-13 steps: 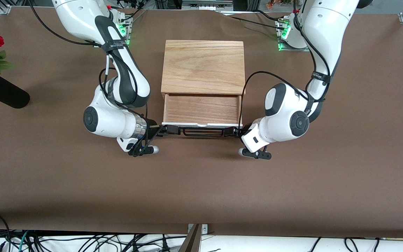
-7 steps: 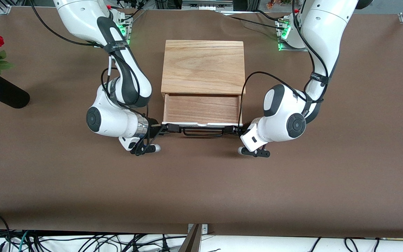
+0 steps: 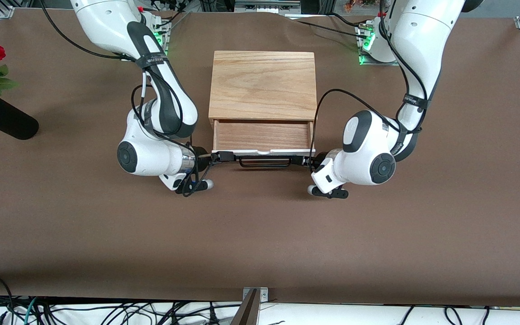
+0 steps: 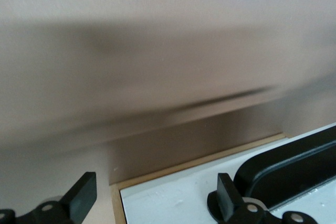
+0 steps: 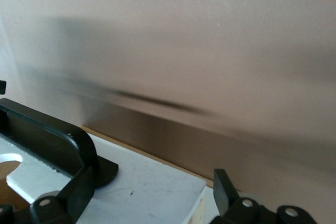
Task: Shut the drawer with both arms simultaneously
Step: 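Push the white drawer front into the box with both grippers together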
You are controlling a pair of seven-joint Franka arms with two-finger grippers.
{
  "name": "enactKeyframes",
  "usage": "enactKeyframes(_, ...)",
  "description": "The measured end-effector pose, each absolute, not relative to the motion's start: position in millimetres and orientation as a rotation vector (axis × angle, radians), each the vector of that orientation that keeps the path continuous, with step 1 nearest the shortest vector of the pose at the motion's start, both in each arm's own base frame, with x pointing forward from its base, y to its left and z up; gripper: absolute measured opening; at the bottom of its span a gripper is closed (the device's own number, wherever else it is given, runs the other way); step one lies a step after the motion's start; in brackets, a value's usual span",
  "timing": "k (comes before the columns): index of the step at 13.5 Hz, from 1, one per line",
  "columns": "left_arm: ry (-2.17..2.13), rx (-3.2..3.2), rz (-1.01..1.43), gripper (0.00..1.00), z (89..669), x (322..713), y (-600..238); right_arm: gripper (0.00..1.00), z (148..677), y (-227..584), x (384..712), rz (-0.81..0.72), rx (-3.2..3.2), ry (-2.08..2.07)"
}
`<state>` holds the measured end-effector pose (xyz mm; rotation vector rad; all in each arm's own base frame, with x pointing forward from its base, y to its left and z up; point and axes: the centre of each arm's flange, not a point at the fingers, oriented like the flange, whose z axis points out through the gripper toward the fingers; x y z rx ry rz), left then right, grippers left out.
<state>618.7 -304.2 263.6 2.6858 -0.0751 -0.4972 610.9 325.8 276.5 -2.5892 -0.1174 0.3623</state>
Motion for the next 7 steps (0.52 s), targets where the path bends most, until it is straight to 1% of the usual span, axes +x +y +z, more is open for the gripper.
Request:
enactKeyframes(4, -0.106, 2.671, -0.642, 1.00, 256, 603, -304, 1.00, 268, 320, 592, 0.558, -2.558, -0.161)
enactKeyframes(7, -0.121, 2.661, -0.718, 1.00, 251, 595, -304, 1.00, 263, 316, 580, 0.676, -2.534, -0.176)
